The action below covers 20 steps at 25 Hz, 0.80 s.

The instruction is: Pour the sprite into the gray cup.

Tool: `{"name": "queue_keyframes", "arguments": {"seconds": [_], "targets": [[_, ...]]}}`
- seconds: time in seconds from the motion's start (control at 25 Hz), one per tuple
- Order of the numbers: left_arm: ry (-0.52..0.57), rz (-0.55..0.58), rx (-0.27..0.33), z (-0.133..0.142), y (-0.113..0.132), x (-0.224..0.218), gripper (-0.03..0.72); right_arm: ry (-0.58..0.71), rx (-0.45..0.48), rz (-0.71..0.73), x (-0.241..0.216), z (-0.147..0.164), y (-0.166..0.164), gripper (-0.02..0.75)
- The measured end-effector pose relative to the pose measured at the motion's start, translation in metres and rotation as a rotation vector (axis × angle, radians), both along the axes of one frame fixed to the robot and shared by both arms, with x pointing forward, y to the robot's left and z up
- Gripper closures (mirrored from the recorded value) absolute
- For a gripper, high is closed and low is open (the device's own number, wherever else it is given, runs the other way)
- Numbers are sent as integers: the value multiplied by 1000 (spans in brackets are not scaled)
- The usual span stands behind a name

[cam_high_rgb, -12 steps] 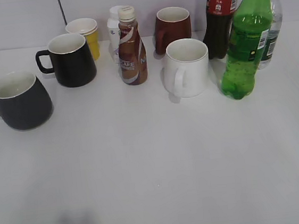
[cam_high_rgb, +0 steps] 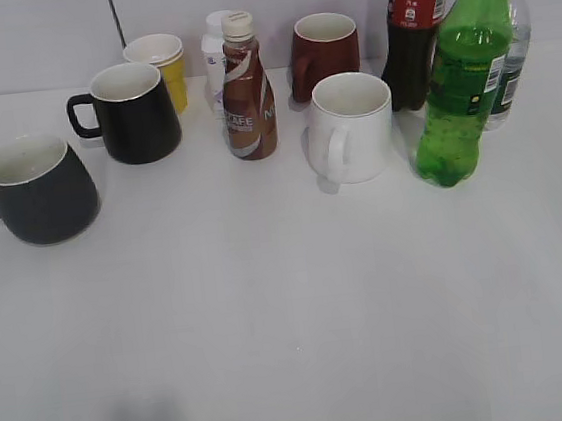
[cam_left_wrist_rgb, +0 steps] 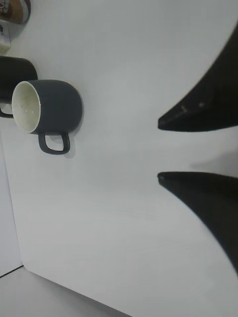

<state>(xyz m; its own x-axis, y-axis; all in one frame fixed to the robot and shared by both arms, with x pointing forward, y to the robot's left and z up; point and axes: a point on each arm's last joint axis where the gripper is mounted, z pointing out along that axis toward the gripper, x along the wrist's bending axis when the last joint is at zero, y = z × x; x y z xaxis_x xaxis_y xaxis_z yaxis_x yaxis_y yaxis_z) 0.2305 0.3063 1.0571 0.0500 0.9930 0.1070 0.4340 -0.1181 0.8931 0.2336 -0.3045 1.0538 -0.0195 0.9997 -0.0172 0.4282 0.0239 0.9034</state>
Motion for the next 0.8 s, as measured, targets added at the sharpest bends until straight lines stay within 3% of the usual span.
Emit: {"name": "queue_keyframes", "arguments": {"seconds": [0.8], "targets": [[0,0,0,0,0,0,464,0,0,0,0,0,0,150]]}}
